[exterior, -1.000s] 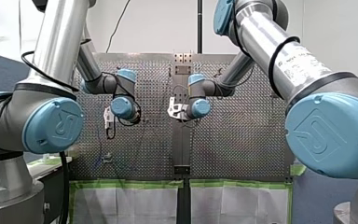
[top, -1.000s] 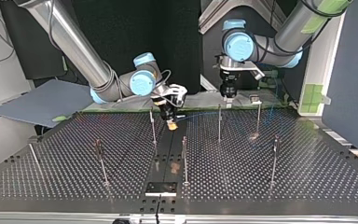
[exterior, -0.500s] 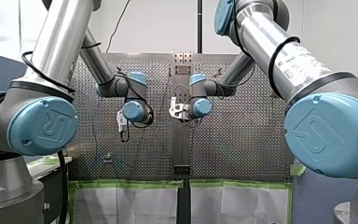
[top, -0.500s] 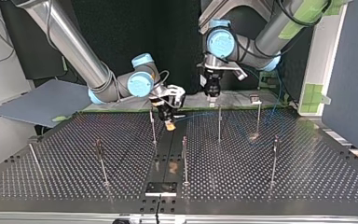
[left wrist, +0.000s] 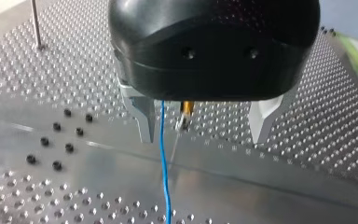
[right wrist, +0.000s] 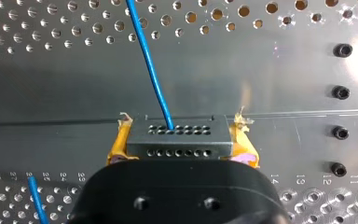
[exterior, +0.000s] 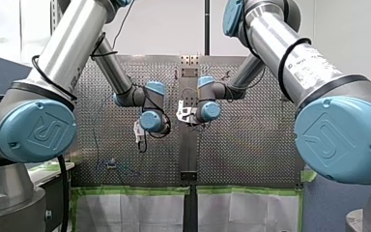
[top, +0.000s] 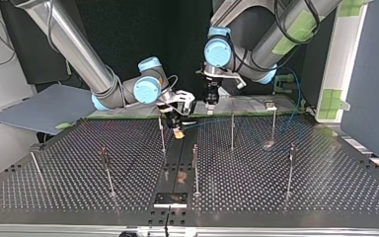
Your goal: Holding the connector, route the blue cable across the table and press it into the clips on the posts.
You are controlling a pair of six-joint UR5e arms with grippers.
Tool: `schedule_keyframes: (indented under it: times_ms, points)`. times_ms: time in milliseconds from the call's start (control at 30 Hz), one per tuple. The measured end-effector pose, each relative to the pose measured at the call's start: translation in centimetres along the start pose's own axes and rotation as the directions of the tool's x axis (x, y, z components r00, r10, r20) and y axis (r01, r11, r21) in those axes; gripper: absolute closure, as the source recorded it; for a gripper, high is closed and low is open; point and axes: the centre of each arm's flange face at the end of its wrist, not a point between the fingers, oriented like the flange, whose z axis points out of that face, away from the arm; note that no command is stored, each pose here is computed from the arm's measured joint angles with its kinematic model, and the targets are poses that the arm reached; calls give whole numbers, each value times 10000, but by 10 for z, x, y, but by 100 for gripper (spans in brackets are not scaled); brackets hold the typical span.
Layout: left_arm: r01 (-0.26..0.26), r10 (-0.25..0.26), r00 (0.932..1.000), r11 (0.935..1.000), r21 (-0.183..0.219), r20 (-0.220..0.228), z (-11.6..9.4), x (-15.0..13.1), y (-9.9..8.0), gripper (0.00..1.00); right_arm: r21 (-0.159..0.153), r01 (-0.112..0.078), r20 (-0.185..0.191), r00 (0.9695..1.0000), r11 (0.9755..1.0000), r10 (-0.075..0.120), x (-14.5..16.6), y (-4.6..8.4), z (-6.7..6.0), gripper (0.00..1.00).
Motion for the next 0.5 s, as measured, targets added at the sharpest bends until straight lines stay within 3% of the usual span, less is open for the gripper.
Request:
schedule_keyframes:
  times_ms: [267, 500]
  points:
    - [244, -234, 9995, 9987, -450, 233, 21, -11, 21, 0, -1, -3, 17, 10000, 10000, 3, 0, 1, 0, 100]
    - [323, -315, 9989, 9992, -233, 358, 32, -21, 19, 0, -13, -6, 12, 10000, 10000, 6, 0, 2, 0, 100]
